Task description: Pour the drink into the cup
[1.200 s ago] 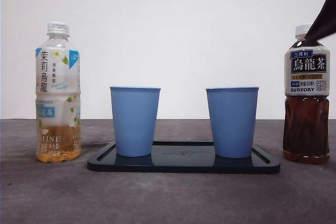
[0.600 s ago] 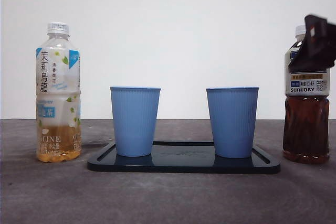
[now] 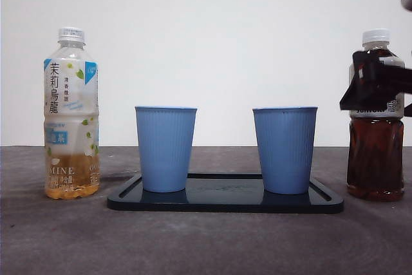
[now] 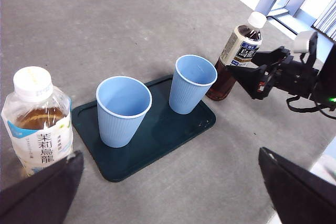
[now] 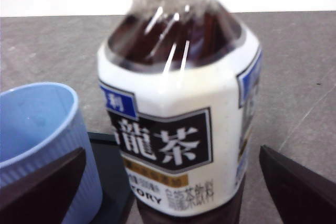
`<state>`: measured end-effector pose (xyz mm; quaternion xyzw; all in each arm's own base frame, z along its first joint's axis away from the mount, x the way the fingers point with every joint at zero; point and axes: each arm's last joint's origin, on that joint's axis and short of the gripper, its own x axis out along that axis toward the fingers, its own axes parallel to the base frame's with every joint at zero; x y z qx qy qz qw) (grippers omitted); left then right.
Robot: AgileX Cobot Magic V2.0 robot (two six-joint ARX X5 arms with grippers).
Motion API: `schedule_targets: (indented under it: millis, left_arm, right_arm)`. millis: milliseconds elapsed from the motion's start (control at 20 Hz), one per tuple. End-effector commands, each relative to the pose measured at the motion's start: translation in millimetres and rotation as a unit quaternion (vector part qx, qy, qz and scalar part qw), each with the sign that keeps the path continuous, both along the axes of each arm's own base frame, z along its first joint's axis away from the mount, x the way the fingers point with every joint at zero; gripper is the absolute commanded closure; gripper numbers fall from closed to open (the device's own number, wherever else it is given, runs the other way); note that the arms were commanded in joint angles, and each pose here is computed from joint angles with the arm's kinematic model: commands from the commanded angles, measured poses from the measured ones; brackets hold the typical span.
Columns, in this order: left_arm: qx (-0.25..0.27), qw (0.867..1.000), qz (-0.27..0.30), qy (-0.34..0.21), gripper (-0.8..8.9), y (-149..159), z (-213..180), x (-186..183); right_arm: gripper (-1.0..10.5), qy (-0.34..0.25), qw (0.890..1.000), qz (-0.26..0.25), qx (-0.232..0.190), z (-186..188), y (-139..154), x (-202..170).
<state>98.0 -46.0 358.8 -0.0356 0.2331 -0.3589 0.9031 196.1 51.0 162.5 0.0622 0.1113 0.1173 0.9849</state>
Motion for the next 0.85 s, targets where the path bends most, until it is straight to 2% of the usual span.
schedule_targets:
  millis: [50, 550, 850]
  left_arm:
    - [0.001, 1.000, -0.004, -0.015, 2.88, -0.5, 5.0, -0.1]
    - [0.001, 1.000, -0.004, -0.014, 2.88, -0.5, 4.9, -0.1]
    - [0.001, 1.000, -0.004, -0.014, 2.88, -0.5, 4.9, -0.1]
  right_arm:
    - [3.9, -0.003, 1.000, -0.002, -0.007, -6.8, 1.3, 4.5]
    - [4.1, -0.015, 0.999, -0.023, -0.017, -21.9, -1.3, 16.8]
    - [5.4, -0.028, 0.999, -0.027, -0.012, -23.6, -5.0, 20.9]
